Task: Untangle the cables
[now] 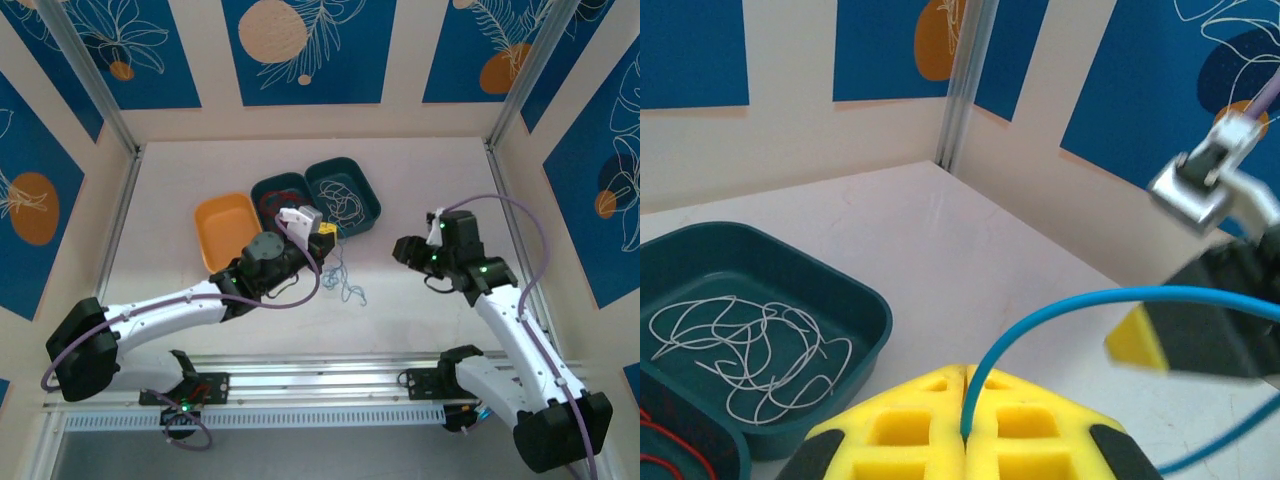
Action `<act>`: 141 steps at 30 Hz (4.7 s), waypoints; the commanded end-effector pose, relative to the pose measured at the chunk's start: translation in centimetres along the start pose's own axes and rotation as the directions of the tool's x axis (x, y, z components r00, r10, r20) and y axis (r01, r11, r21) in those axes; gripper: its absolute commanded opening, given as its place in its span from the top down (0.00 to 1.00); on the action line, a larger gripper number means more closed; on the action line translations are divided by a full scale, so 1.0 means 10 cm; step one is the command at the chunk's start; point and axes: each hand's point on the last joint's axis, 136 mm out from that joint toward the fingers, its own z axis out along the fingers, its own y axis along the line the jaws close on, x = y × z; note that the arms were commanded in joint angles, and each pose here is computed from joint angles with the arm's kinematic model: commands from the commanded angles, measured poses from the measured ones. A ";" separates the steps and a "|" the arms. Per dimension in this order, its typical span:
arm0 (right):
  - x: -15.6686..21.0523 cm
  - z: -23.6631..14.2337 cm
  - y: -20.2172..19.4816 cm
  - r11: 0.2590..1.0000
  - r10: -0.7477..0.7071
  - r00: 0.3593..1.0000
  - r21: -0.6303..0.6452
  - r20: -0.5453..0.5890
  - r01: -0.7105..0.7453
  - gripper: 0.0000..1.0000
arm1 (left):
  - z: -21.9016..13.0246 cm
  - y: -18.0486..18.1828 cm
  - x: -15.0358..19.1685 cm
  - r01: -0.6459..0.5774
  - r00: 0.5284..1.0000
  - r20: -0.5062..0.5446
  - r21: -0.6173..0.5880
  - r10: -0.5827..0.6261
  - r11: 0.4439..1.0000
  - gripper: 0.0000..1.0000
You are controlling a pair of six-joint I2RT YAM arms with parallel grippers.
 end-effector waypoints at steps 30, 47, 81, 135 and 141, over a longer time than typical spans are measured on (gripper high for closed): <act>0.52 0.38 0.49 0.938 -0.266 0.957 -0.197 0.115 0.284 0.49 | 0.04 -0.21 -0.52 0.053 0.995 0.079 0.071 -0.058 0.996 1.00; 0.70 0.60 0.63 0.902 -0.352 0.930 -0.227 0.103 0.366 0.49 | 0.01 -0.22 -0.61 0.046 0.994 0.099 0.076 -0.053 0.996 1.00; 0.79 0.73 0.75 0.860 -0.434 0.892 -0.237 0.129 0.452 0.49 | -0.02 -0.29 -0.84 0.025 0.988 0.150 0.091 -0.039 0.996 1.00; 0.32 0.41 -0.15 0.986 -0.155 0.979 0.080 0.134 0.145 1.00 | -1.28 1.95 -0.92 -0.067 0.998 -0.057 -0.723 0.037 0.687 1.00; 0.31 0.41 -0.12 0.987 -0.151 0.980 0.075 0.126 0.142 1.00 | -1.29 2.27 -0.68 -0.068 0.991 -0.126 -0.775 -0.048 0.628 1.00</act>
